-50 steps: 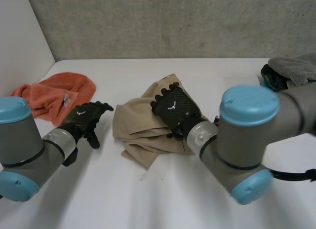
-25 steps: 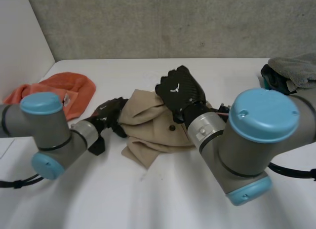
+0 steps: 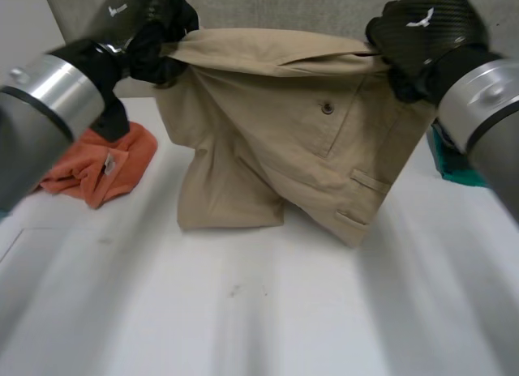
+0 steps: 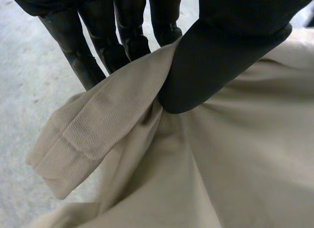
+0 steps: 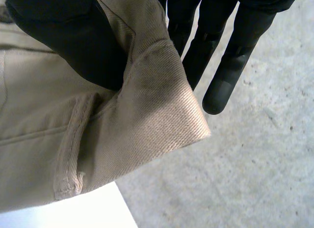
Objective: Fold the laundry.
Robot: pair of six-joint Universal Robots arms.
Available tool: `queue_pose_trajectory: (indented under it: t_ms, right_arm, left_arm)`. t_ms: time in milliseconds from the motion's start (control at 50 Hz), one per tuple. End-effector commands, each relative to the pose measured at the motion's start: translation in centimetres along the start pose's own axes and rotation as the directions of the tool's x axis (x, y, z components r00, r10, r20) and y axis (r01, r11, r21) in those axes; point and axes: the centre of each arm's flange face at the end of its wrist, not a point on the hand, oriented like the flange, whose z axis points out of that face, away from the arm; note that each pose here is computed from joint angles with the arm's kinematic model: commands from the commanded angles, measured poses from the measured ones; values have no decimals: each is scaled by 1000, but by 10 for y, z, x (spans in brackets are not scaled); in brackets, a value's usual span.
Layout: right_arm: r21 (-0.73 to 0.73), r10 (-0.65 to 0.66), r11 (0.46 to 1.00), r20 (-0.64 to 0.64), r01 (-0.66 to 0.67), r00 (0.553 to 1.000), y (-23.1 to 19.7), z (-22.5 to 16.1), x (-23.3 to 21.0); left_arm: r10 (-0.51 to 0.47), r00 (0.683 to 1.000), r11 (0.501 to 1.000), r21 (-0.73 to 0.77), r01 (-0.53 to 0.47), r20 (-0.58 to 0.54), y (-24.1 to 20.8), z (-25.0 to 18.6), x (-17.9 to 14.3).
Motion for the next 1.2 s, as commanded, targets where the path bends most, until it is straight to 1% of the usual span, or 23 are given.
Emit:
queue_pose_trajectory:
  t_ms: [20,100,200,280,320,400,420,480,500,540,560,640,700,720,760,800,820,880,900,960,980,1060,1200]
  right_arm:
    - [-81,71,995,65,-65,995,-8,-14,13]
    - [-119,107,989,124,-93,986,0,-13,8]
    - [-232,172,964,161,-132,972,43,13,-9]
    - [-245,193,957,146,-153,970,66,41,-17]
    - [-217,189,963,119,-160,975,72,56,-18]
    - [-15,171,985,-43,-172,984,61,97,-1]
    - [103,185,979,-125,-173,975,49,108,10]
    - [299,224,942,-223,-152,949,31,121,28]
    - [423,262,897,-268,-131,927,16,124,39]
    - [495,280,862,-289,-107,916,9,125,44]
    - [521,283,849,-297,-94,912,6,125,46]
    - [548,279,831,-261,-96,924,4,126,42]
    - [520,269,846,-228,-116,936,12,126,35]
    - [488,263,862,-205,-134,943,18,126,29]
    - [418,256,893,-163,-168,953,35,126,15]
    - [354,256,915,-135,-195,957,50,125,4]
    - [285,258,933,-105,-219,961,66,124,-8]
    - [185,261,951,-58,-247,964,90,119,-28]
    - [112,260,960,-28,-255,965,107,114,-42]
    - [1,257,966,19,-257,966,131,104,-63]
    - [-70,243,968,51,-239,969,146,97,-75]
    - [-196,192,966,104,-169,976,168,78,-91]
    - [-292,184,947,162,-131,969,173,44,-98]
  left_arm:
    - [197,976,965,-154,-210,-96,-2,-26,18]
    - [229,966,935,-249,-252,-121,19,-23,16]
    - [249,965,899,-352,-261,-80,66,6,-7]
    - [298,951,887,-344,-307,-79,85,31,-13]
    - [348,934,890,-286,-355,-78,83,48,-15]
    - [503,865,865,-7,-503,-5,50,89,-15]
    - [548,833,822,136,-553,73,27,103,-17]
    - [567,799,734,317,-600,199,0,115,-20]
    - [560,783,669,410,-620,270,-16,118,-20]
    - [551,772,617,469,-632,317,-28,118,-20]
    - [547,772,607,480,-633,325,-30,117,-18]
    - [545,780,643,442,-625,308,-28,108,-16]
    - [546,798,715,354,-603,256,1,101,-15]
    - [542,808,751,299,-589,232,18,95,-14]
    - [530,820,788,233,-570,216,33,82,-7]
    - [522,826,809,182,-558,213,43,73,-4]
    - [516,832,831,118,-544,202,60,65,-3]
    - [508,842,855,7,-518,180,89,51,-1]
    - [504,850,864,-65,-500,154,108,40,1]
    - [493,864,864,-175,-472,104,137,23,6]
    - [485,872,857,-232,-460,66,154,13,12]
    - [453,891,833,-339,-437,-37,179,-11,37]
    - [434,899,817,-395,-419,-57,156,-33,42]
